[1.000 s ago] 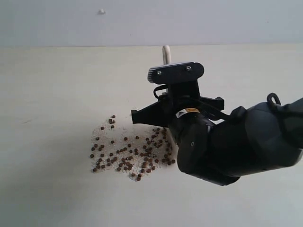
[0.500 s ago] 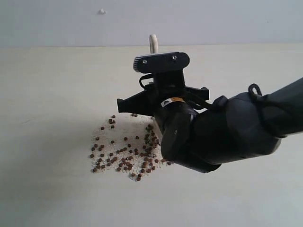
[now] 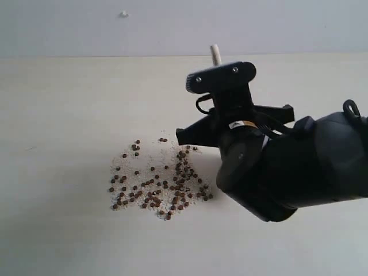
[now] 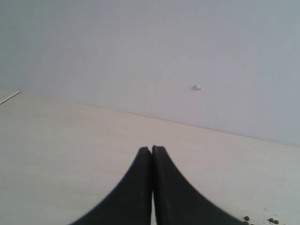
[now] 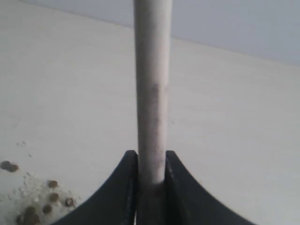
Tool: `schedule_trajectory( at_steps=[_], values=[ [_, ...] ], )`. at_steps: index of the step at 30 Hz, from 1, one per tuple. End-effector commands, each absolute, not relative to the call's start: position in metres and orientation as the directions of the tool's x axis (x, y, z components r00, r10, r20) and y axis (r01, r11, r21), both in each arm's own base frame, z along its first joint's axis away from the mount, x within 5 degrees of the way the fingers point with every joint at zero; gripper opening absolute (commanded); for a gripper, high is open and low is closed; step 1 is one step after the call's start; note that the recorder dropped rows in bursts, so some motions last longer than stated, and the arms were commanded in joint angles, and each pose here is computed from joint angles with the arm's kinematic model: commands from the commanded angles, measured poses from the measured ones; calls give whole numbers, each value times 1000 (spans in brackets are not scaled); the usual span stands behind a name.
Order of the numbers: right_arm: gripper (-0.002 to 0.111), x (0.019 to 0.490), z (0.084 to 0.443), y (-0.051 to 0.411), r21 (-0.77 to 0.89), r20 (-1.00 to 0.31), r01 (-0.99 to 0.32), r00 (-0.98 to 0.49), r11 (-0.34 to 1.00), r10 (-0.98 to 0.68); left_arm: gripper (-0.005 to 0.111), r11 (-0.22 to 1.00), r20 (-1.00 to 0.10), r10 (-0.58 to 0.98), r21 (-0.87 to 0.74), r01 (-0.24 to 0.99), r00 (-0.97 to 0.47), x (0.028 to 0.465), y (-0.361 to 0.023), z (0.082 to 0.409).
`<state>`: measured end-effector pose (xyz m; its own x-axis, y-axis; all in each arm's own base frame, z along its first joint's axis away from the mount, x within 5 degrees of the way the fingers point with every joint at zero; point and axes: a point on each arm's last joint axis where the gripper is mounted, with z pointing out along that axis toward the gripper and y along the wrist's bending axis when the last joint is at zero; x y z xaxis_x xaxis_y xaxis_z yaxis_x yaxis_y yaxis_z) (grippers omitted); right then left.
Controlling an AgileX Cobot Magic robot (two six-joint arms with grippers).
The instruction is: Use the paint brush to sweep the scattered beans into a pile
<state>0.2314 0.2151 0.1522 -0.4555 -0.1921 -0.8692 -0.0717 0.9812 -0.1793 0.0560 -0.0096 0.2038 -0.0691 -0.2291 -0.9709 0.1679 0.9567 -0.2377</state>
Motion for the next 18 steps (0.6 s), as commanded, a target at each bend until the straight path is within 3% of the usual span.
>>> schedule_trajectory(
  at_steps=[1, 6, 18],
  values=[
    [0, 220, 138, 200, -148, -851, -41, -503, 988, -148, 0, 954, -969, -236, -245, 175, -66, 56, -10, 203],
    [0, 216, 129, 217, 4, -828, -156, -555, 988, -84, 0, 954, -969, -236, -245, 175, -66, 56, -10, 203],
    [0, 230, 119, 246, 179, -823, -156, -564, 971, 61, 0, 951, -969, -235, -245, 190, -70, 55, -11, 203]
  ],
)
